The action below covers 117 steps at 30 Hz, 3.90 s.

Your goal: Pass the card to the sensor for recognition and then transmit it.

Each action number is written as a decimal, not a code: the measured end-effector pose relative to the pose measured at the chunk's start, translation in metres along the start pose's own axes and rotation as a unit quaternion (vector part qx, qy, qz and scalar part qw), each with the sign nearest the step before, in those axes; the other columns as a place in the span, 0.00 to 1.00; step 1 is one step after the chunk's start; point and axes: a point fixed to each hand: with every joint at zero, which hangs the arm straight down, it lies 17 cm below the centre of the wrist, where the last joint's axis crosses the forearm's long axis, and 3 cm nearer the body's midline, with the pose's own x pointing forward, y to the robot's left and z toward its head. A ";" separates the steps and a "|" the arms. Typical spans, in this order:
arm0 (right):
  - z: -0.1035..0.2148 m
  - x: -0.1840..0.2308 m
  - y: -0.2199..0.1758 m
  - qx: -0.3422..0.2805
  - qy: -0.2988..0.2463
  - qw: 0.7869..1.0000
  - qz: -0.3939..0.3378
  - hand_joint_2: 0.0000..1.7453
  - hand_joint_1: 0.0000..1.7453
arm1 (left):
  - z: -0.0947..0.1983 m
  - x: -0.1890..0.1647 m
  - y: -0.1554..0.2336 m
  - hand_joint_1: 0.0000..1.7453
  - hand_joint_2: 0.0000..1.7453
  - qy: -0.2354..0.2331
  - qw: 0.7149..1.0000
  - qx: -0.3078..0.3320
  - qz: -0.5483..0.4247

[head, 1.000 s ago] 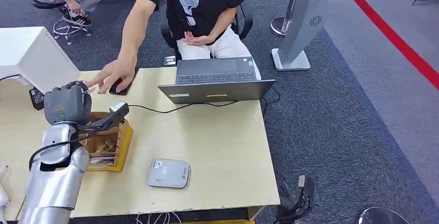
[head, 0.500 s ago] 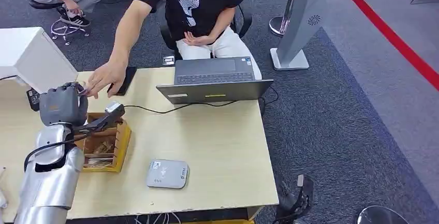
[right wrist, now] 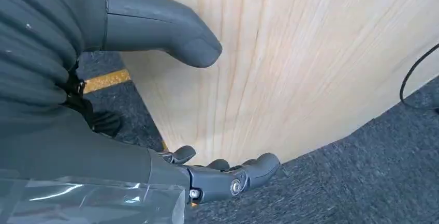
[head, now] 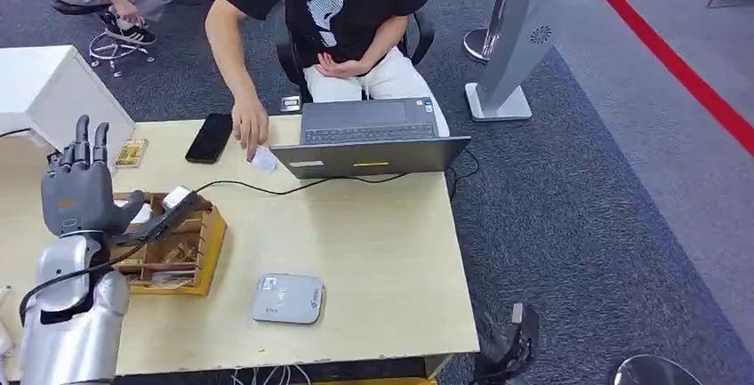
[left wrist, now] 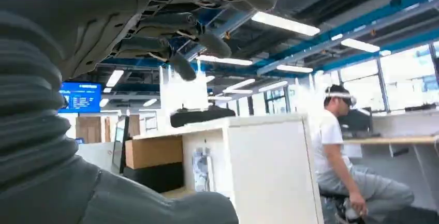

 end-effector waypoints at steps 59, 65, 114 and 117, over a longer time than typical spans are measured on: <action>0.012 -0.010 -0.027 -0.018 -0.002 1.000 -0.021 1.00 0.00 | 0.152 0.004 -0.085 0.00 1.00 -0.081 0.988 -0.113 -0.062; 0.012 -0.010 -0.026 -0.017 -0.002 1.000 -0.021 1.00 0.00 | 0.151 0.001 -0.091 0.00 1.00 -0.079 0.988 -0.119 -0.063; 0.012 -0.008 -0.022 -0.010 -0.008 1.000 -0.007 1.00 0.00 | 0.170 0.043 -0.117 0.53 1.00 -0.125 0.979 -0.154 -0.039; 0.012 -0.008 -0.022 -0.009 -0.009 1.000 -0.006 1.00 0.00 | 0.171 0.043 -0.117 1.00 1.00 -0.125 0.979 -0.155 -0.040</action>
